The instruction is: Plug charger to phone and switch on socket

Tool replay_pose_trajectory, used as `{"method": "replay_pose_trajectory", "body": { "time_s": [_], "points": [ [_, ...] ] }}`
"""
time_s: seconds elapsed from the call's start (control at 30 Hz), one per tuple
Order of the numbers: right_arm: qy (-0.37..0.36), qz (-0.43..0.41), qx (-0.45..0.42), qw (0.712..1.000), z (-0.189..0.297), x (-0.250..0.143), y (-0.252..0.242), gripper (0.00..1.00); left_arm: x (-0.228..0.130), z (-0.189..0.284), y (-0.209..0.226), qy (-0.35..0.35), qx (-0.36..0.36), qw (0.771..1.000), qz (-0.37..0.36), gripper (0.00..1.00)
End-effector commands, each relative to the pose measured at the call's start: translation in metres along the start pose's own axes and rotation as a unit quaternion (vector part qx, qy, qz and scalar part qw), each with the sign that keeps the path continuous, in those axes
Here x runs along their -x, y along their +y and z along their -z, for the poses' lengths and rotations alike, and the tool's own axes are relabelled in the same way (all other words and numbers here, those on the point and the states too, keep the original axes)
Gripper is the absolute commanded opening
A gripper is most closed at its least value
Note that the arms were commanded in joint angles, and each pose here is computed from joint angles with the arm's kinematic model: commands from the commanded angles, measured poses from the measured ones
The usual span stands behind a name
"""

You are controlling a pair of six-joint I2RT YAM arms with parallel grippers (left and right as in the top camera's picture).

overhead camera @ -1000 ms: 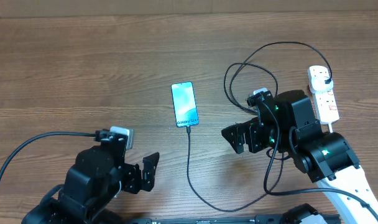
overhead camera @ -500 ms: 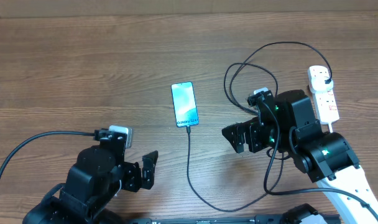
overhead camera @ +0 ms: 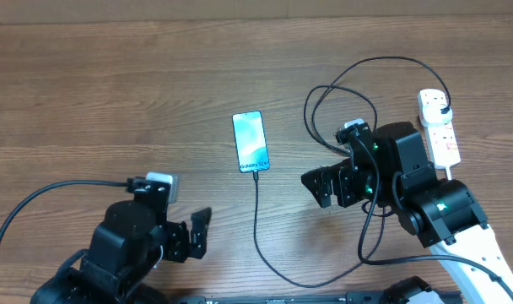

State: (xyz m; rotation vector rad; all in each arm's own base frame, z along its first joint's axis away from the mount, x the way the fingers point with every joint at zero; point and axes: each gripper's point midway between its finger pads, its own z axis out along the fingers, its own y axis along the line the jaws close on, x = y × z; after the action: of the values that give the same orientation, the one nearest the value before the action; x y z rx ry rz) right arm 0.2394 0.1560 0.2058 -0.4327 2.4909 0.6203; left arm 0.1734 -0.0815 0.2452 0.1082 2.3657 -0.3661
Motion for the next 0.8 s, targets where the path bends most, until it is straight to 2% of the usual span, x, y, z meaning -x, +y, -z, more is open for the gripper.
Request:
{"method": "replay_pose_trajectory", "body": {
  "time_s": [0.0, 0.13, 0.33, 0.53, 0.67, 0.77],
  "points": [
    [-0.003, 0.0, -0.003, 1.0, 0.0, 0.0, 0.0, 1.0, 0.0, 0.003, 0.021, -0.019, 0.034, 0.998, 0.04, 0.99],
    [-0.003, 0.0, -0.003, 1.0, 0.0, 0.0, 0.0, 1.0, 0.005, 0.009, 0.046, -0.07, 0.069, 0.991, 0.093, 0.99],
    [-0.003, 0.0, -0.003, 1.0, 0.0, 0.0, 0.0, 1.0, 0.021, 0.013, 0.084, -0.204, 0.117, 0.961, 0.147, 1.0],
    [-0.003, 0.0, -0.003, 1.0, 0.0, 0.0, 0.0, 1.0, 0.039, -0.008, 0.104, -0.324, 0.111, 0.929, 0.139, 1.0],
    [-0.003, 0.0, -0.003, 1.0, 0.0, 0.0, 0.0, 1.0, 0.05, -0.015, 0.107, -0.413, 0.089, 0.899, 0.118, 1.0],
    [-0.003, 0.0, -0.003, 1.0, 0.0, 0.0, 0.0, 1.0, 0.05, -0.016, 0.111, -0.454, 0.085, 0.88, 0.11, 1.0]
  ]
}}
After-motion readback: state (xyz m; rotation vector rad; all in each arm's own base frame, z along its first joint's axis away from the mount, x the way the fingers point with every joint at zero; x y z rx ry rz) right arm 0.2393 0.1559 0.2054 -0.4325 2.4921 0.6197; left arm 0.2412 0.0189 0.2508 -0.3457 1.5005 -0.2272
